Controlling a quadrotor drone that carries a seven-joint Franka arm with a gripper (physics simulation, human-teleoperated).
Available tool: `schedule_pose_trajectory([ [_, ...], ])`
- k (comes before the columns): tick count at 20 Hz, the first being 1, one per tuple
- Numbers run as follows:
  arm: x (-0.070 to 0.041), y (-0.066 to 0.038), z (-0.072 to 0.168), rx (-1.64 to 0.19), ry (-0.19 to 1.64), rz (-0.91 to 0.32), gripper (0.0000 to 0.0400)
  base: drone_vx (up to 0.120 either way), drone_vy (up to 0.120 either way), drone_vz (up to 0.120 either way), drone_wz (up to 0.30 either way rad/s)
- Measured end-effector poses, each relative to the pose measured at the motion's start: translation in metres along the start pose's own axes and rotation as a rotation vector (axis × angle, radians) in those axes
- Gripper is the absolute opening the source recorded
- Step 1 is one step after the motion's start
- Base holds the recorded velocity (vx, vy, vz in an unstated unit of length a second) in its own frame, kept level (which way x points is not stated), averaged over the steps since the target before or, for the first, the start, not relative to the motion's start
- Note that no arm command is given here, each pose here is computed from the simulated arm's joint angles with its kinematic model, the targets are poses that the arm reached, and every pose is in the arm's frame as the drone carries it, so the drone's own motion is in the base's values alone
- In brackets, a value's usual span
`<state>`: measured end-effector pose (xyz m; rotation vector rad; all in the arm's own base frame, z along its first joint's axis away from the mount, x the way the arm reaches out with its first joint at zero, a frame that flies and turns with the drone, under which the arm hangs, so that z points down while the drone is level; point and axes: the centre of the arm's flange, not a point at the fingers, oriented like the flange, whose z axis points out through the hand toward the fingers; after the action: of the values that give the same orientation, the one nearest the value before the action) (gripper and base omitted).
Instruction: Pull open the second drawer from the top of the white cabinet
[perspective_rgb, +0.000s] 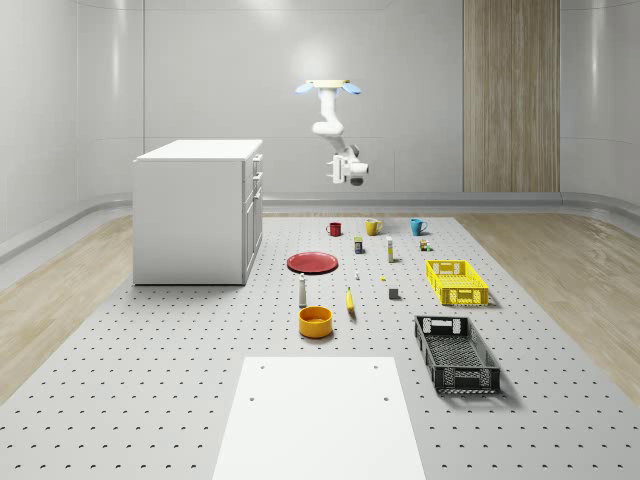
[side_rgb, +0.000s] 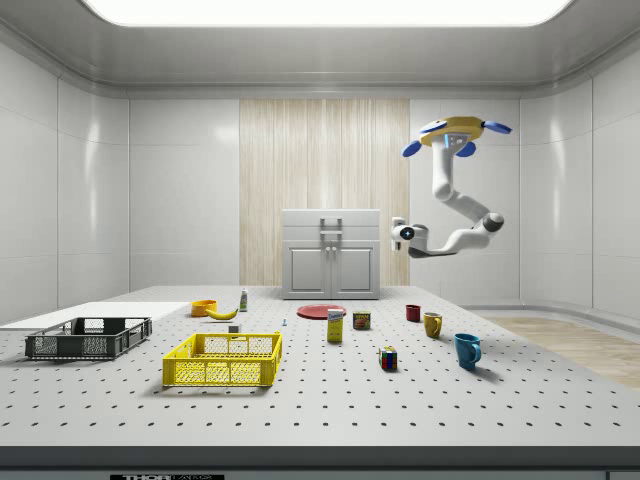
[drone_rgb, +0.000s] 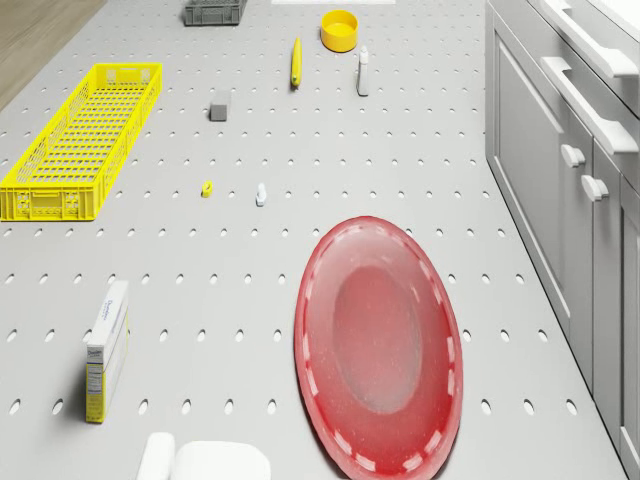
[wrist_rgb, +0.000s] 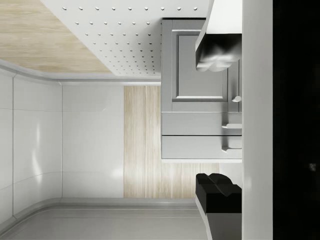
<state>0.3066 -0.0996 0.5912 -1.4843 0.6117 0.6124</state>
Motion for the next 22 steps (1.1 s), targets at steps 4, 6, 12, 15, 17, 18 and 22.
schedule_pose_trajectory([
  [4,0.0000,0.0000,0.0000,0.000,0.000,0.000,0.0300,0.120,-0.020,0.000,0.000],
  [6,0.0000,0.0000,0.0000,0.000,0.000,0.000,0.0300,0.120,0.000,0.000,0.000],
  [12,0.0001,0.0000,0.0000,0.000,0.000,0.000,0.0300,0.120,-0.093,0.000,0.000],
  [15,0.0001,0.0000,0.0000,0.000,0.000,0.000,0.0300,0.120,-0.120,0.000,0.000],
  [17,0.0001,0.0000,0.0000,0.000,0.000,0.000,0.0300,0.120,-0.060,0.000,0.000],
  [18,0.0001,0.0000,-0.0001,0.000,0.000,0.000,0.0300,0.120,0.000,0.000,0.000],
  [22,0.0001,0.0001,-0.0001,0.000,0.000,0.000,0.0300,0.120,0.000,0.000,0.000],
])
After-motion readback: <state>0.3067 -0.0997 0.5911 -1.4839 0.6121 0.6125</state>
